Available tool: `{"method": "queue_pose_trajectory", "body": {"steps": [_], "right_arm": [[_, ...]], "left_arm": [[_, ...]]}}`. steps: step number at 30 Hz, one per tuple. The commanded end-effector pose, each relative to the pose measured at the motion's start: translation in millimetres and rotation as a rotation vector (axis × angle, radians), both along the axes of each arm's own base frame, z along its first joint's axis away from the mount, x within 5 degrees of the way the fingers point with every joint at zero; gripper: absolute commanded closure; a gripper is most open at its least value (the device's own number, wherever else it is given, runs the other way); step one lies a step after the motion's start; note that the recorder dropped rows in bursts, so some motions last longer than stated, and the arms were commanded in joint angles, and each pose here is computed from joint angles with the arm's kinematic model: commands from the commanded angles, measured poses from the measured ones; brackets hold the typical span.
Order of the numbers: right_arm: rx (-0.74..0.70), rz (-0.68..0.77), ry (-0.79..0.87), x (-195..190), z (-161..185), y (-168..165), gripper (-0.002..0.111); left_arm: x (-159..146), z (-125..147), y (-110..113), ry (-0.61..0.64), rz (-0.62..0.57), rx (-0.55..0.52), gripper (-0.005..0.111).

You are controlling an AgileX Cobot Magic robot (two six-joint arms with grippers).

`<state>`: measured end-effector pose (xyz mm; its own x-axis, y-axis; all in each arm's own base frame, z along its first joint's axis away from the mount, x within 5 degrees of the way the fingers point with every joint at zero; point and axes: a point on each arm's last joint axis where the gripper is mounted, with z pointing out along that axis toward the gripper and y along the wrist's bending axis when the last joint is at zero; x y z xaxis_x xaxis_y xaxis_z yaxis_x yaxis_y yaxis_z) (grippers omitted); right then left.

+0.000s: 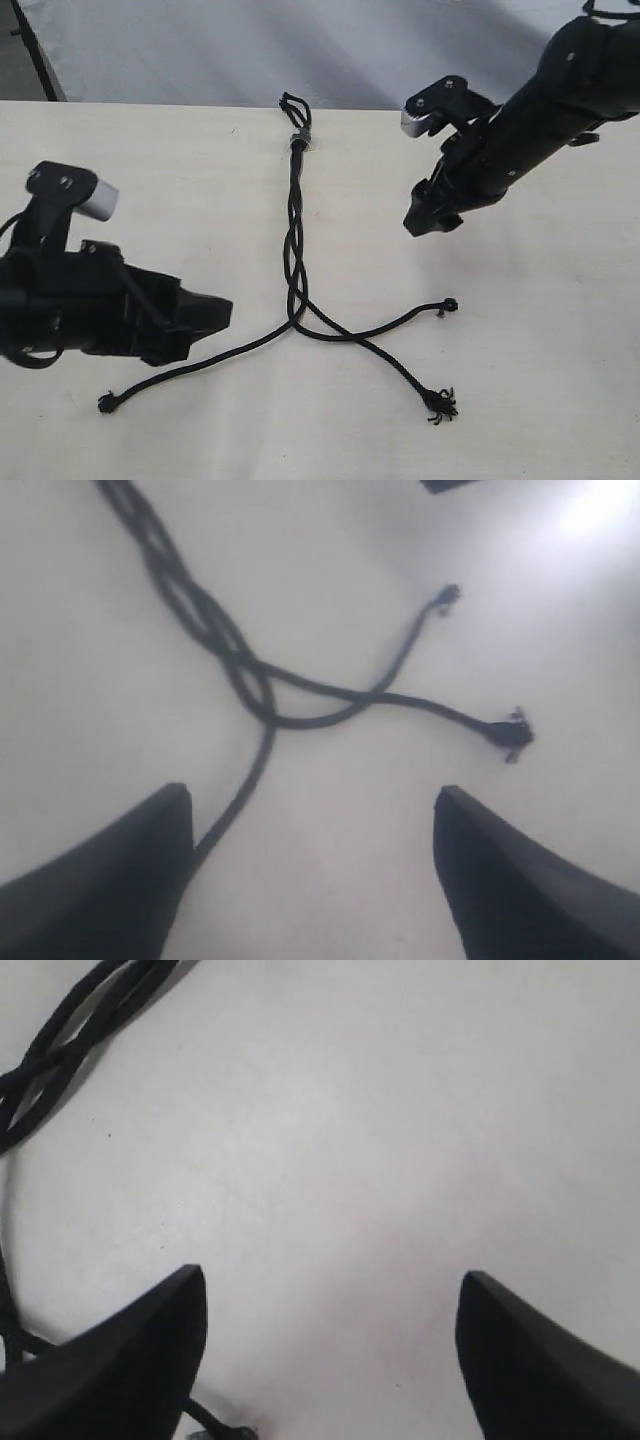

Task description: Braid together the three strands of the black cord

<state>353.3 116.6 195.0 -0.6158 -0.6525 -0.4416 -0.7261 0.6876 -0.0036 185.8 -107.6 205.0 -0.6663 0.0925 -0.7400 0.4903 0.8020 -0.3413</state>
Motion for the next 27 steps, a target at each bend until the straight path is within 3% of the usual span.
{"method": "queue_pose_trajectory", "body": {"steps": [1,7,11,15,22,27], "right_arm": [[0.002,-0.098,-0.068,6.3,20.0,-35.1,0.042],[0.039,-0.224,-0.057,11.3,23.8,-73.2,0.042],[0.038,-0.222,-0.043,10.2,23.0,-76.0,0.042],[0.038,-0.215,-0.045,10.3,23.1,-75.7,0.042],[0.055,-0.201,-0.052,10.5,23.8,-74.0,0.042],[0.055,-0.201,-0.05,10.4,23.7,-74.0,0.042]], "left_arm": [[20.4,0.8,-22.5,0.092,-0.136,-0.012,0.042],[42.2,-15.8,-94.5,0.141,-0.335,0.101,0.042],[56.2,-26.3,-145.6,0.111,-0.482,0.226,0.042],[62.6,-33.7,-181.0,0.049,-0.641,0.328,0.042],[69.0,-43.6,-217.0,-0.035,-0.822,0.398,0.042],[67.8,-61.8,-223.3,-0.051,-0.908,0.441,0.042]]}}
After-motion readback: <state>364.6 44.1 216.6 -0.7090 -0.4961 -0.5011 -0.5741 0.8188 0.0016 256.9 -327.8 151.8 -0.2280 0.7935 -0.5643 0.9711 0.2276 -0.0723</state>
